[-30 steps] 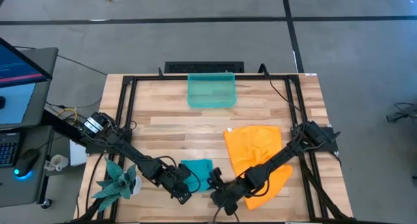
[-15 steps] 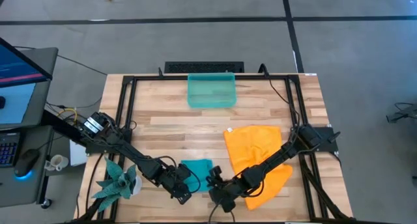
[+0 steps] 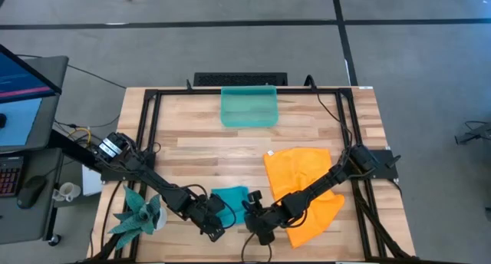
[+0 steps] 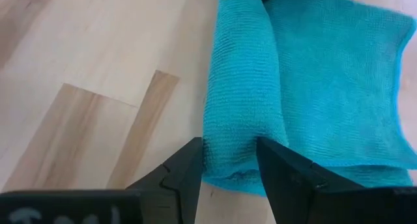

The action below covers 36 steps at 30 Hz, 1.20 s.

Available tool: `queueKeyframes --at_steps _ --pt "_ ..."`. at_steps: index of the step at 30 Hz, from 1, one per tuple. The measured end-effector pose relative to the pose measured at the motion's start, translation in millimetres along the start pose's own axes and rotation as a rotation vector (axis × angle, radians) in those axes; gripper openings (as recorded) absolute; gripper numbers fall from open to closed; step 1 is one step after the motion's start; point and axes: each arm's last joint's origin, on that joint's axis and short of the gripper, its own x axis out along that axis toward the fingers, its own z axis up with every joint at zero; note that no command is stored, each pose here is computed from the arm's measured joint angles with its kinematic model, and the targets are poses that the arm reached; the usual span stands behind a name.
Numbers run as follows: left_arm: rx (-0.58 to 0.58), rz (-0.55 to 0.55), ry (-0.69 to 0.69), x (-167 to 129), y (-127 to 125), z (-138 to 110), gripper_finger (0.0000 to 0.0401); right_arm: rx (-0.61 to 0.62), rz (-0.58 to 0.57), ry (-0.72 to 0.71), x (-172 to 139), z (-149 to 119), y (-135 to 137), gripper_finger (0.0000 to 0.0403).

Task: Roll microfiber towels into tight, uniform cylinder then place into a basket
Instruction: Roll the blue microfiber cloth

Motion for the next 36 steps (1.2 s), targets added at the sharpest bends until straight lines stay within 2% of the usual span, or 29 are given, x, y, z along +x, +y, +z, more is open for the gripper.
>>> queueKeyframes --at_steps 8,23,27,36 --pt "0.037 0.005 -0.034 0.3 -0.3 1.0 0.0141 0.080 0.027 0.006 5.6 -13.7 -2.0 0.0170" --pt "0.114 0.029 -0.083 0.2 0.5 2.3 0.0141 0.140 0.052 0.011 5.8 -14.1 -2.0 0.0166" --pt "0.148 0.043 -0.107 0.3 0.9 3.2 0.0141 0.204 0.062 0.026 7.0 -14.7 -6.1 0.0133" --pt "0.167 0.052 -0.124 0.2 1.1 3.5 0.0141 0.262 0.118 0.039 7.6 -14.3 -10.5 0.0016"
